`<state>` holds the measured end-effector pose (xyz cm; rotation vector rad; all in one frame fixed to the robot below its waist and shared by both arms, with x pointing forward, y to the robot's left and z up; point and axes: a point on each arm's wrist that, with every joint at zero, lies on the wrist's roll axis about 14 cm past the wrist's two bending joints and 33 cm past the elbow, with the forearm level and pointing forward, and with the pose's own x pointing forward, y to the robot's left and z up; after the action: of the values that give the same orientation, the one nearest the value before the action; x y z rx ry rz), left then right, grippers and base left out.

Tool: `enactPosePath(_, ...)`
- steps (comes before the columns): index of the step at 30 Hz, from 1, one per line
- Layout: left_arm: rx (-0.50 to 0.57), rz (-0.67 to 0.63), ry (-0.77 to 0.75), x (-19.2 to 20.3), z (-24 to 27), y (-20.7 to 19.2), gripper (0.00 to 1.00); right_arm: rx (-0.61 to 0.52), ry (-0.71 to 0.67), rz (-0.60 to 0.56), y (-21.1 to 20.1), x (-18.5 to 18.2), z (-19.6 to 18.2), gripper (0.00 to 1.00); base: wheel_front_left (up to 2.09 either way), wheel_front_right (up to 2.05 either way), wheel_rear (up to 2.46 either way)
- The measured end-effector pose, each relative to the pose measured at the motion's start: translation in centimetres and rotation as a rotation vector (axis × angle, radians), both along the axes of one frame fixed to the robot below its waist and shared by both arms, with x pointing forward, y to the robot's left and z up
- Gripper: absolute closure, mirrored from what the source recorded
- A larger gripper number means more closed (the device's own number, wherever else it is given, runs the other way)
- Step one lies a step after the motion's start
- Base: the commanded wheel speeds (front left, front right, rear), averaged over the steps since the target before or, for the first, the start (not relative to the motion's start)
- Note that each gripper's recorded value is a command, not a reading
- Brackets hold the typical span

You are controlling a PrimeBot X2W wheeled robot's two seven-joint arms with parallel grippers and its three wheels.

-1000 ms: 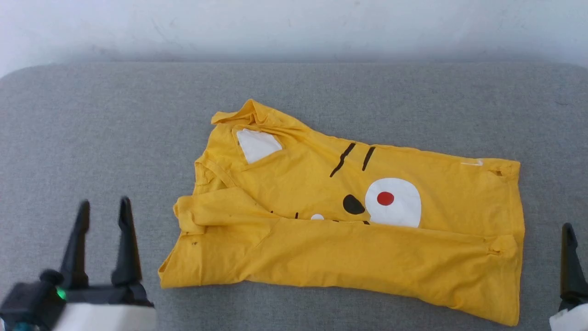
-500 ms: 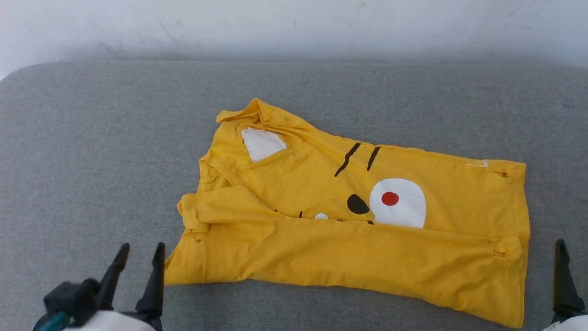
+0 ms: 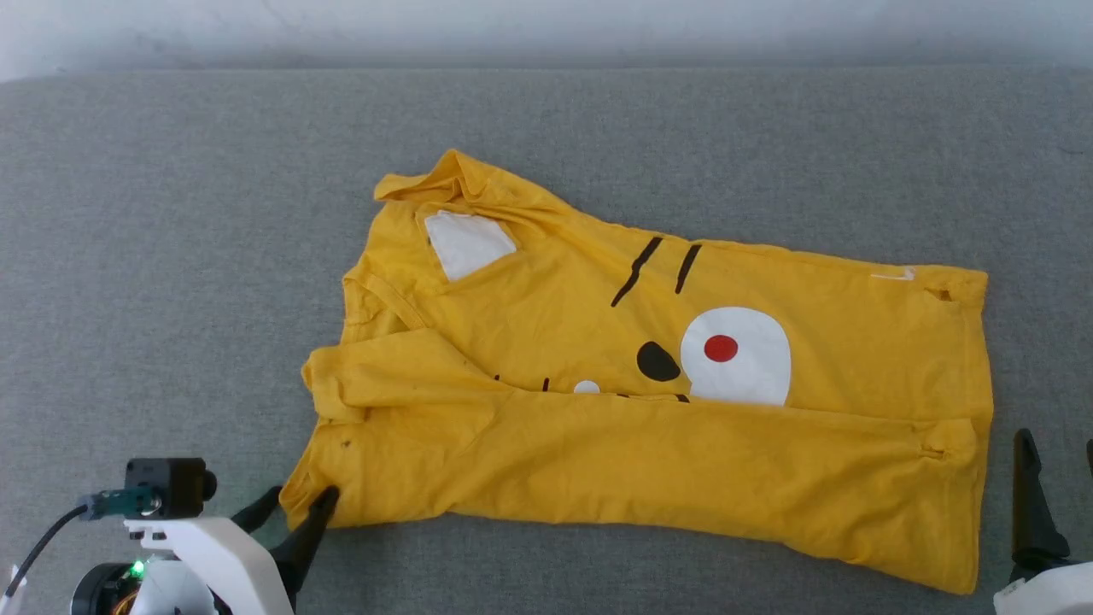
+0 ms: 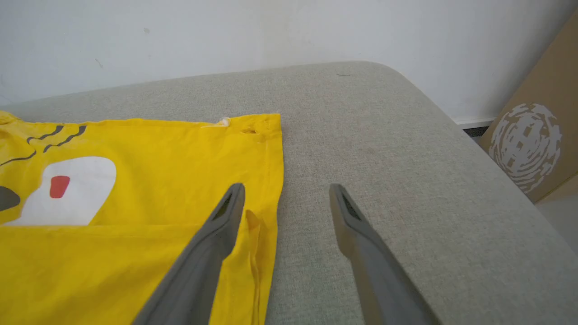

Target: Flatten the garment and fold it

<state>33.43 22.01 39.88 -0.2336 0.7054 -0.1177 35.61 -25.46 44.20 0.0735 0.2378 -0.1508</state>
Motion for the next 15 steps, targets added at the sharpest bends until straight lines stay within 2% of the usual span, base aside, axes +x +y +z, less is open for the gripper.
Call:
enactPosePath(6, -0.065, -0.076, 0.184, -0.7, -1.7, -1.5, 0.00, -0.002, 0.024, -0.015, -0.4, 0.2, -0.8, 0.00, 0.00, 0.00, 0.00)
enactPosePath(7, -0.072, -0.090, 0.203, -0.7, -1.7, -1.6, 0.35, -0.002, 0.026, -0.014, -0.4, 0.2, -0.9, 0.00, 0.00, 0.00, 0.00)
enactPosePath(8, -0.081, -0.094, 0.210, -0.6, -1.7, -1.8, 0.80, -0.005, 0.028, -0.011, -0.3, 0.3, -0.9, 0.00, 0.00, 0.00, 0.00)
enactPosePath(9, -0.082, -0.092, 0.212, -0.5, -1.8, -1.7, 1.00, -0.007, 0.031, -0.007, -0.2, 0.5, -0.9, 0.00, 0.00, 0.00, 0.00)
enactPosePath(15, -0.104, -0.025, 0.133, 0.7, -1.2, -1.7, 1.00, -0.032, 0.015, 0.015, 0.2, 1.8, 0.1, 0.00, 0.00, 0.00, 0.00)
